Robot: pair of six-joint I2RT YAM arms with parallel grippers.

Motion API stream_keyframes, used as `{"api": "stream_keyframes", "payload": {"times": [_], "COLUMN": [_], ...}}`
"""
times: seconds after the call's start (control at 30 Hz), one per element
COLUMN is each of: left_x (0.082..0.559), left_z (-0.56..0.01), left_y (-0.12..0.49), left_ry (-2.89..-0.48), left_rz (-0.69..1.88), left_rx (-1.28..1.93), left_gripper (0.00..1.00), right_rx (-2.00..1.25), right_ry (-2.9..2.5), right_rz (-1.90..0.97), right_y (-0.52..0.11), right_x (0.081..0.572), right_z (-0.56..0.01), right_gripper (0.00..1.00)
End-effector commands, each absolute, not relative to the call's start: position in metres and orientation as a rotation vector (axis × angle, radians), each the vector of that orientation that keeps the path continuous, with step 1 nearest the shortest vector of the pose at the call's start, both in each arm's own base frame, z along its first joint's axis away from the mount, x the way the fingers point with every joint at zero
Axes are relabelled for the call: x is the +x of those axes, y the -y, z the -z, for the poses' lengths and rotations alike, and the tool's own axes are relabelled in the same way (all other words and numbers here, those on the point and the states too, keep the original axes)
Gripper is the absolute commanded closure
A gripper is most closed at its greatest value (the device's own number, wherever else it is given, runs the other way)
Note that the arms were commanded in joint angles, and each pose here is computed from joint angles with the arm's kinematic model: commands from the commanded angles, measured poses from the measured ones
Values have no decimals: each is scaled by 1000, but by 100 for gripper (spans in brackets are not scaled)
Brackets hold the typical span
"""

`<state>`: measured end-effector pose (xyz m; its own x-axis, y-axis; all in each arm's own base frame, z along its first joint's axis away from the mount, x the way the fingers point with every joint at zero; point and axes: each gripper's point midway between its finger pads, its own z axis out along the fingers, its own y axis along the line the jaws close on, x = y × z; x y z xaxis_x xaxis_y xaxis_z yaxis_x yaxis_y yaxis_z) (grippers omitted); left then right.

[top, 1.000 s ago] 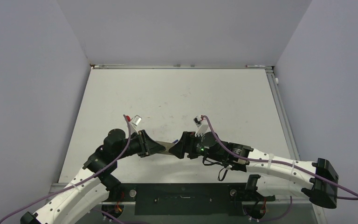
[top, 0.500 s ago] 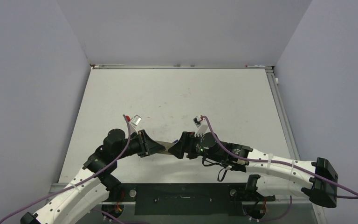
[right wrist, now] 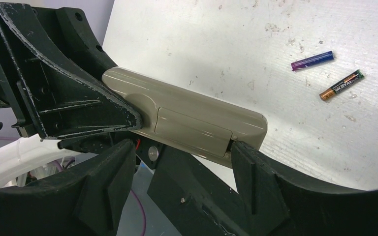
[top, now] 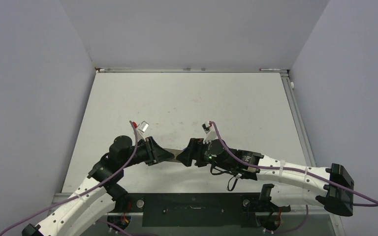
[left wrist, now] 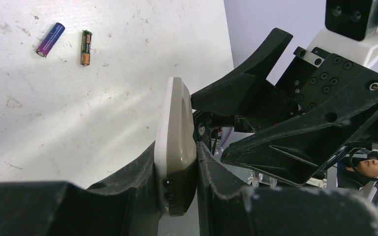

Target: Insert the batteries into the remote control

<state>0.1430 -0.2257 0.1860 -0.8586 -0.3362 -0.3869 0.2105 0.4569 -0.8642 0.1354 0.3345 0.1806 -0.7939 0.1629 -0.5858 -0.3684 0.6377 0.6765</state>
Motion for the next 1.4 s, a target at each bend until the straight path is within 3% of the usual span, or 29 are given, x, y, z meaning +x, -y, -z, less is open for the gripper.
{"api": "stream_keyframes", "payload": {"times": [0.0,1.37], "left_x": [135,127], "left_z": [-233,-244], "left_y": [239,247], "left_ry": [-2047,-1989], "left_rz": [1592,1750], "left_rx": [-15,-1], "left_gripper": [100,100], "right_rx": [-151,-156], "right_ry": [-2200,-2063], "right_rz": [-1143,-1518], "right_y": [-344,-359], "right_x": [137,110], "right_z": [-193,-222], "right_gripper": [30,30]}}
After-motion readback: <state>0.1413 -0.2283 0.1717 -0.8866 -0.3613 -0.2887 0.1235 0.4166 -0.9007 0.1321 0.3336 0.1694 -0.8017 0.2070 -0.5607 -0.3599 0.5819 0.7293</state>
